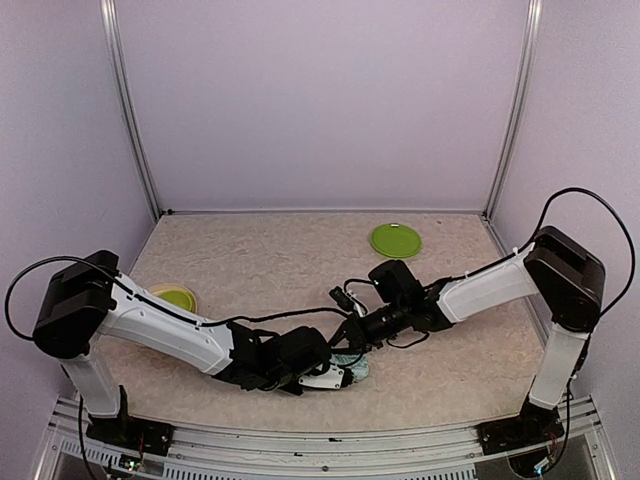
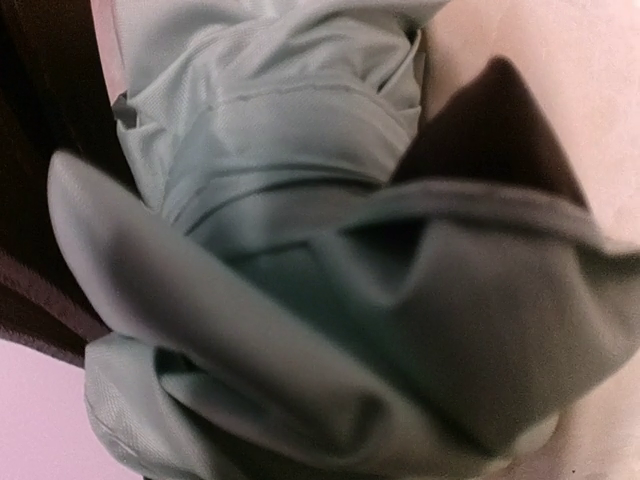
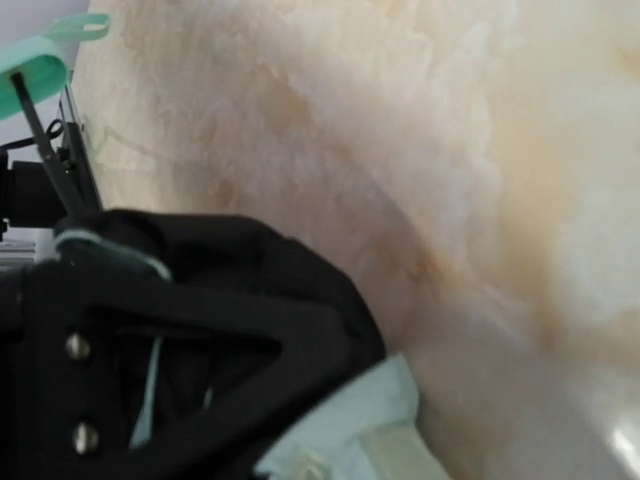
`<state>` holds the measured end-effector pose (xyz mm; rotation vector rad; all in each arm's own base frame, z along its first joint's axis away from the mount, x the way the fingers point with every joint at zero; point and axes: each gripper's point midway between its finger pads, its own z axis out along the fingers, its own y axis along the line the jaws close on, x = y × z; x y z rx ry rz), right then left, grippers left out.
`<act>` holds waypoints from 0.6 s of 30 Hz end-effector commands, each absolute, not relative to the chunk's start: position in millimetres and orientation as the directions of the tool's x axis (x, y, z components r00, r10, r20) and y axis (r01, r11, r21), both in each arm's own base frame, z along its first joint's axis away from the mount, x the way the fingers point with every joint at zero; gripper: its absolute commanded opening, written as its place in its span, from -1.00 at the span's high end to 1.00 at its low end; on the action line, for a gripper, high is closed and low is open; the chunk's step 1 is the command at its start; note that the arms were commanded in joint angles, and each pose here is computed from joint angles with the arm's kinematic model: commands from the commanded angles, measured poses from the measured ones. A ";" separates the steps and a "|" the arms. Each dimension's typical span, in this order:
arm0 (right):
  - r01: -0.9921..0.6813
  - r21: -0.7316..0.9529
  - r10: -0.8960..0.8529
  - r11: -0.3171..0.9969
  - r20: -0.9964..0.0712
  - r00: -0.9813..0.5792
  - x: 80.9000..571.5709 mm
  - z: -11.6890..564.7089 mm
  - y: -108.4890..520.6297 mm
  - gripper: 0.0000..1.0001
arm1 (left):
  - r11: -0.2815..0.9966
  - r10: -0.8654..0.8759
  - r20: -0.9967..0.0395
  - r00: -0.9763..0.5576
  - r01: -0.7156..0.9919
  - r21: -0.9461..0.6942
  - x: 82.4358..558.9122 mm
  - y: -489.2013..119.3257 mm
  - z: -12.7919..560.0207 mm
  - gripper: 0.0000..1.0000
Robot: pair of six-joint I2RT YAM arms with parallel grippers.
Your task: Put away the umbrella
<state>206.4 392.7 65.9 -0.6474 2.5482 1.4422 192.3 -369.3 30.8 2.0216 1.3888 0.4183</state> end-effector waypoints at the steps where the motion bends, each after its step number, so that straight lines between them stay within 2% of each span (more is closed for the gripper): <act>1: -0.490 0.707 -0.257 0.510 -0.419 -0.871 231.7 48.5 406.0 0.78 | -0.406 0.776 -0.178 0.605 0.695 0.593 135.7 -417.7 32.5 1.00; 5: -0.489 0.697 -0.277 0.524 -0.403 -0.872 227.3 43.2 403.1 0.64 | -0.380 0.800 -0.172 0.575 0.708 0.595 140.1 -413.5 32.8 1.00; 10: -0.528 0.634 -0.306 0.565 -0.433 -0.848 229.0 44.3 390.8 0.47 | -0.348 0.855 -0.119 0.504 0.729 0.590 150.8 -390.4 23.7 1.00; 14: -0.550 0.583 -0.335 0.598 -0.442 -0.832 242.4 39.3 388.2 0.31 | -0.327 0.846 -0.147 0.512 0.717 0.615 149.7 -387.3 28.2 1.00; 18: -0.584 0.531 -0.369 0.614 -0.461 -0.807 256.7 41.4 392.1 0.28 | -0.300 0.839 -0.172 0.516 0.704 0.644 153.0 -391.2 36.1 1.00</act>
